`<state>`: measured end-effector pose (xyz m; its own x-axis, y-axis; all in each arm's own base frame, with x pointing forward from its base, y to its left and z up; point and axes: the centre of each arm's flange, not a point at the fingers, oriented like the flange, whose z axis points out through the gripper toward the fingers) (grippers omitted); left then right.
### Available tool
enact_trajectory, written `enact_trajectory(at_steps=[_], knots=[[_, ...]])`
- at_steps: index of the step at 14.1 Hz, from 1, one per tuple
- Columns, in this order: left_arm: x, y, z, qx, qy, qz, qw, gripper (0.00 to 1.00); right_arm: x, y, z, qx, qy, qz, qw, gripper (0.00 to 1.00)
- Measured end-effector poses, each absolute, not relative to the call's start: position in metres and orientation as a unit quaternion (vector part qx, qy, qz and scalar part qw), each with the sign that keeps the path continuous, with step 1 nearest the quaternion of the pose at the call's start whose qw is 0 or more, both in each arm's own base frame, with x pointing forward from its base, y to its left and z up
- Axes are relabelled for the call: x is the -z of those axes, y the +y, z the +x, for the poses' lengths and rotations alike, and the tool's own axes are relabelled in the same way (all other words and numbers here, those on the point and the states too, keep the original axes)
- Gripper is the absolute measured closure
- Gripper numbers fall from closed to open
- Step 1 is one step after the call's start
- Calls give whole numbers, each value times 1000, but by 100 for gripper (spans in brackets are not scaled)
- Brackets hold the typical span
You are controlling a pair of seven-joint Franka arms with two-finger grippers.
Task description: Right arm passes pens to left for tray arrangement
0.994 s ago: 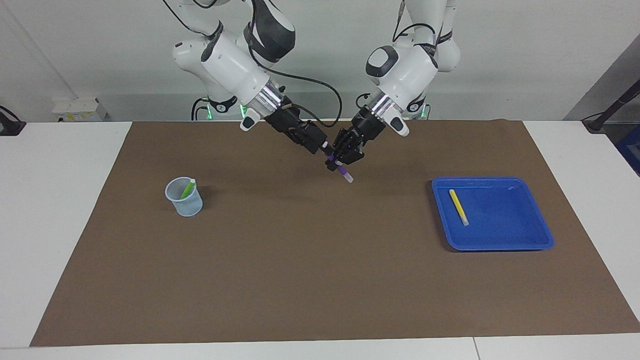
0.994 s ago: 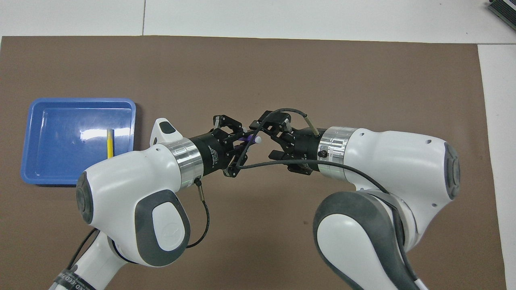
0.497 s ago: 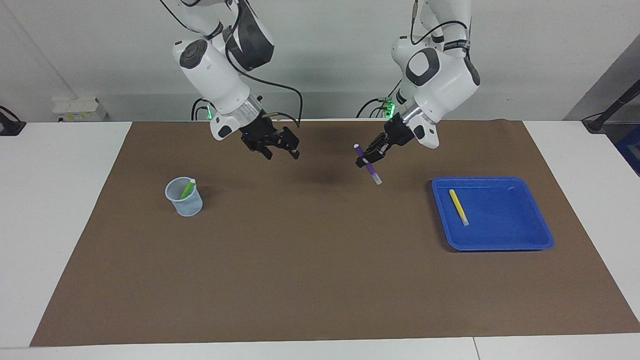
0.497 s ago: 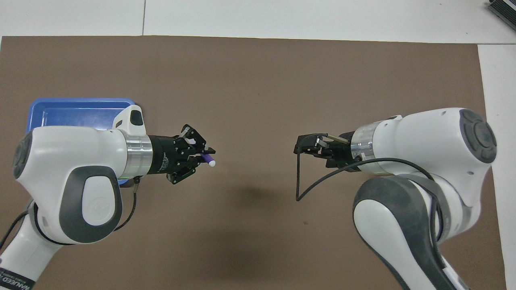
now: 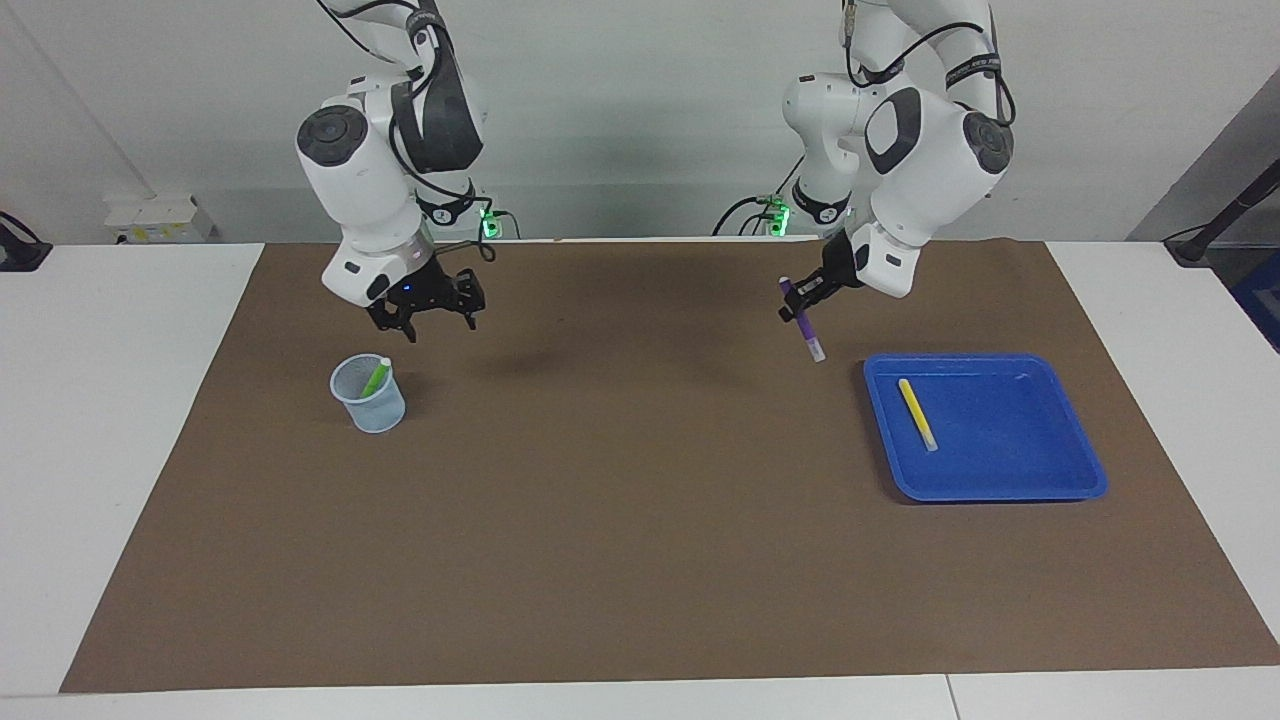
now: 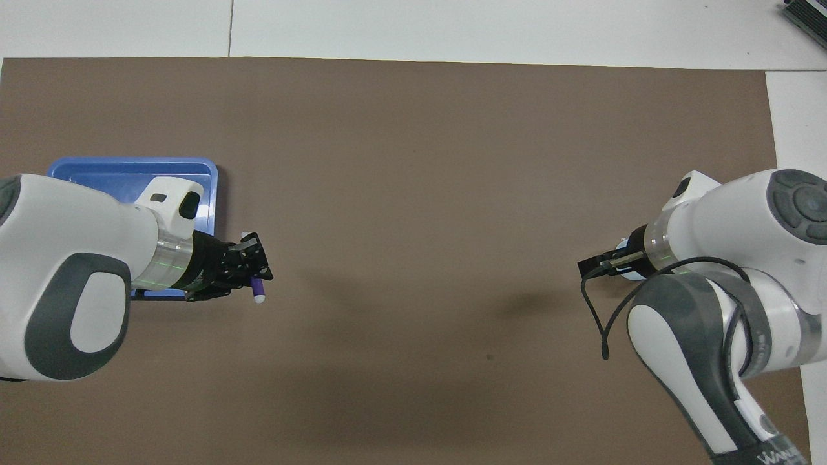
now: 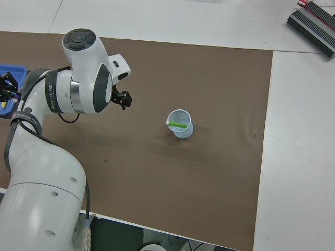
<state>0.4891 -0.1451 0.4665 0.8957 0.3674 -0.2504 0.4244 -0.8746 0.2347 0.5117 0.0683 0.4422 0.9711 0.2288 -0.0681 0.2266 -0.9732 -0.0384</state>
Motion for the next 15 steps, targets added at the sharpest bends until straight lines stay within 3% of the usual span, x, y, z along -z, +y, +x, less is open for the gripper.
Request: enact_trajectory(at_steps=[2,6,12,13,15], knots=[[-470,-107,495,91,148,978,112,81,-424,50,508,-44,-136,-990,-13,20],[-468,-32,502,74,55,993,74,81,-396,44,500,-49,-179,-981,-64,22],[-458,62,505,58,-23,997,37,81,-392,19,507,-32,-223,-971,-75,20],[-452,69,508,56,-26,998,33,81,-391,19,506,-33,-223,-971,-75,29],[-439,76,516,49,-25,998,29,81,-390,16,506,-34,-220,-972,-75,30]])
